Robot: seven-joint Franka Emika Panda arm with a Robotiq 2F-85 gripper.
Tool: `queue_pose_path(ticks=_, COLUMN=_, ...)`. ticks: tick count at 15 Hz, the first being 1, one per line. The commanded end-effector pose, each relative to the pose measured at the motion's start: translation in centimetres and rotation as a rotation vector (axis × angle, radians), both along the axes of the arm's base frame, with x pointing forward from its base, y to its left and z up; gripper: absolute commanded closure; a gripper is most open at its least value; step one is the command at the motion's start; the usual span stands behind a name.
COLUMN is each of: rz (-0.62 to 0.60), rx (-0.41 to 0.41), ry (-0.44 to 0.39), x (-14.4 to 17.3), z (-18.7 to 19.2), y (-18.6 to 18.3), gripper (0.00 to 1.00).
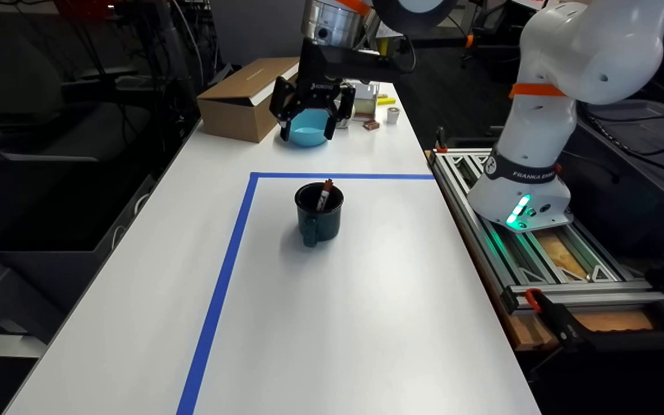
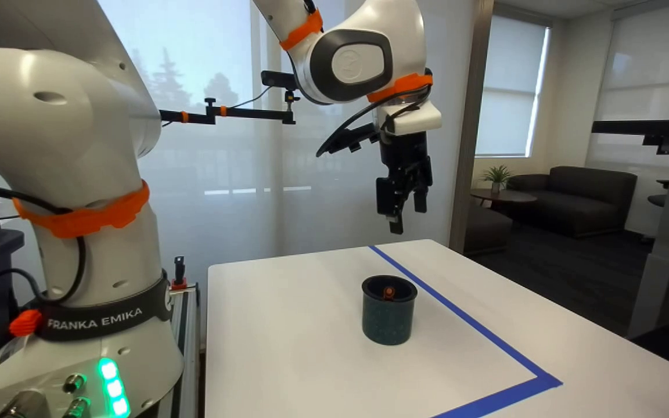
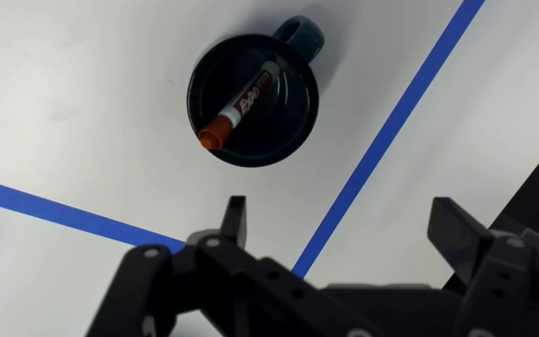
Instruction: Remove the marker from the mug.
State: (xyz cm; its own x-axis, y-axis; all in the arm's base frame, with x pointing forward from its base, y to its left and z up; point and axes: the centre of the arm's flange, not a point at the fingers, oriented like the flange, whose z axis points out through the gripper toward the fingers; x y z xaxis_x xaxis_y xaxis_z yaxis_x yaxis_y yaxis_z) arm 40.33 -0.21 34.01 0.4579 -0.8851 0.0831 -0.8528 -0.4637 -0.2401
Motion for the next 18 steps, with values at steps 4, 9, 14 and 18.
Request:
queue_pose_path(ticks=4, rz=-0.360, rx=0.008, ry=0.028, x=-0.1, z=-1.6, y=-0.7, gripper=0.00)
queue_pose_path(ticks=9, rz=-0.627, rx=0.023, ry=0.053, x=-0.4, z=-3.6, y=-0.3, gripper=0.00)
queue_pose_path(ticks=14, rz=-0.862, rx=0.055, ry=0.085, x=-0.5, z=-6.4, y=0.6, gripper=0.00)
queue_pose_path(ticks=18, rz=-0.944, rx=0.055, ry=0.121, x=-0.8, z=-8.6, y=1.0, gripper=0.00)
